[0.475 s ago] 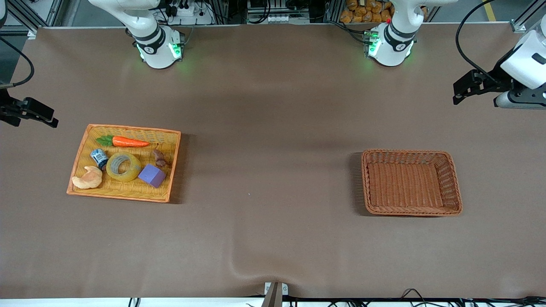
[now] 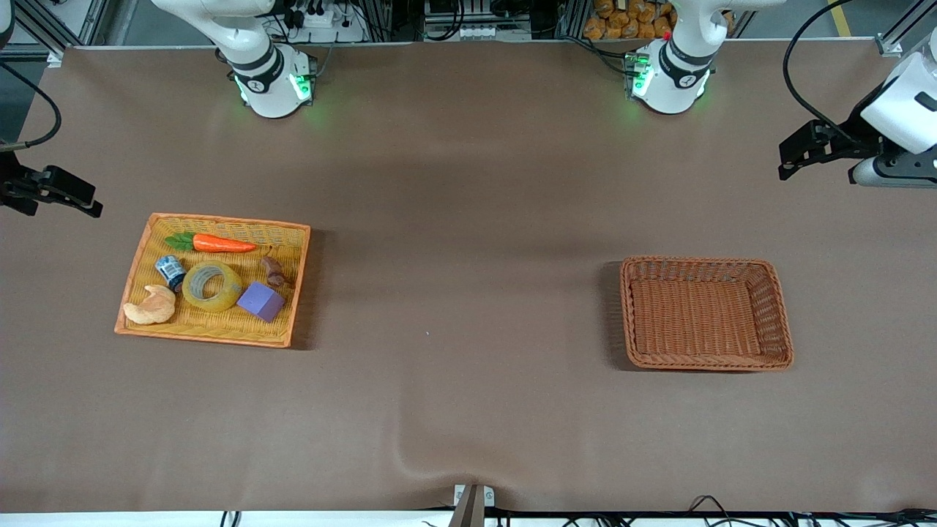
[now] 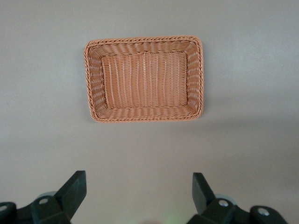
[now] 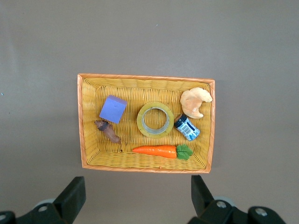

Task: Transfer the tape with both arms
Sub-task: 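Lower the right gripper onto the yellow tape roll in the tray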

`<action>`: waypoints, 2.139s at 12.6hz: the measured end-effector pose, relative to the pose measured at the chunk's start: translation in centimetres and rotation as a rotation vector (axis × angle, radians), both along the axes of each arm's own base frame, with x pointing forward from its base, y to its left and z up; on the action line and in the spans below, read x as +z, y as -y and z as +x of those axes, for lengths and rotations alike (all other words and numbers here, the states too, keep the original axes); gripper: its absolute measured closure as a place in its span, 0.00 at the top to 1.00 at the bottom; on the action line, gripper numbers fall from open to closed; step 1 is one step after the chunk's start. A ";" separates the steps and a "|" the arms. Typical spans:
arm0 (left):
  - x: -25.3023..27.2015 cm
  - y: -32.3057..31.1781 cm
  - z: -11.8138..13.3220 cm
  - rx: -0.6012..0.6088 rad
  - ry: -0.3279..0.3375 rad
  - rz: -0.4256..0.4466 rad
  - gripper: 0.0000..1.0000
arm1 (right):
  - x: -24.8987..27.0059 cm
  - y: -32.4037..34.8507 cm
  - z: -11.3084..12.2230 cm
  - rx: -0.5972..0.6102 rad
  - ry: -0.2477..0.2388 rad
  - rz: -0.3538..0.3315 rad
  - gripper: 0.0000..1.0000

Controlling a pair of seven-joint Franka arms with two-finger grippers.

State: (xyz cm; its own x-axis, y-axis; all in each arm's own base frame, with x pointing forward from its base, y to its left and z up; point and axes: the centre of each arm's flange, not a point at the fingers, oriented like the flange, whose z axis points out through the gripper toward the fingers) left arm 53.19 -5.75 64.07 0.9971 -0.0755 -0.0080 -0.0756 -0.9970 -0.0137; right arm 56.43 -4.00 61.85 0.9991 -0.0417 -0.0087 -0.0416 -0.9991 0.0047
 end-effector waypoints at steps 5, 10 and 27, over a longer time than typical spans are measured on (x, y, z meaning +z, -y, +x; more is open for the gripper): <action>0.0 -0.1 0.0 0.002 0.000 0.000 1.00 | 0.0 -0.3 0.0 0.005 -0.001 0.000 1.00; -0.7 -0.5 0.5 -0.121 0.017 -0.002 1.00 | 0.0 -1.1 0.1 0.022 -0.001 0.001 1.00; -8.5 -1.2 5.2 -0.121 -0.104 -0.005 1.00 | -35.4 0.1 -2.5 0.550 -0.123 0.063 1.00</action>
State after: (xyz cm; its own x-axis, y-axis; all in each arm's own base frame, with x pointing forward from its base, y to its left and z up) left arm 58.40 -4.57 55.56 0.9745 -0.1955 -0.1105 -0.1961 -0.9806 0.0054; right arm 53.90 -4.11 26.44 0.8651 0.4890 -0.1119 0.4823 -0.8721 -0.0832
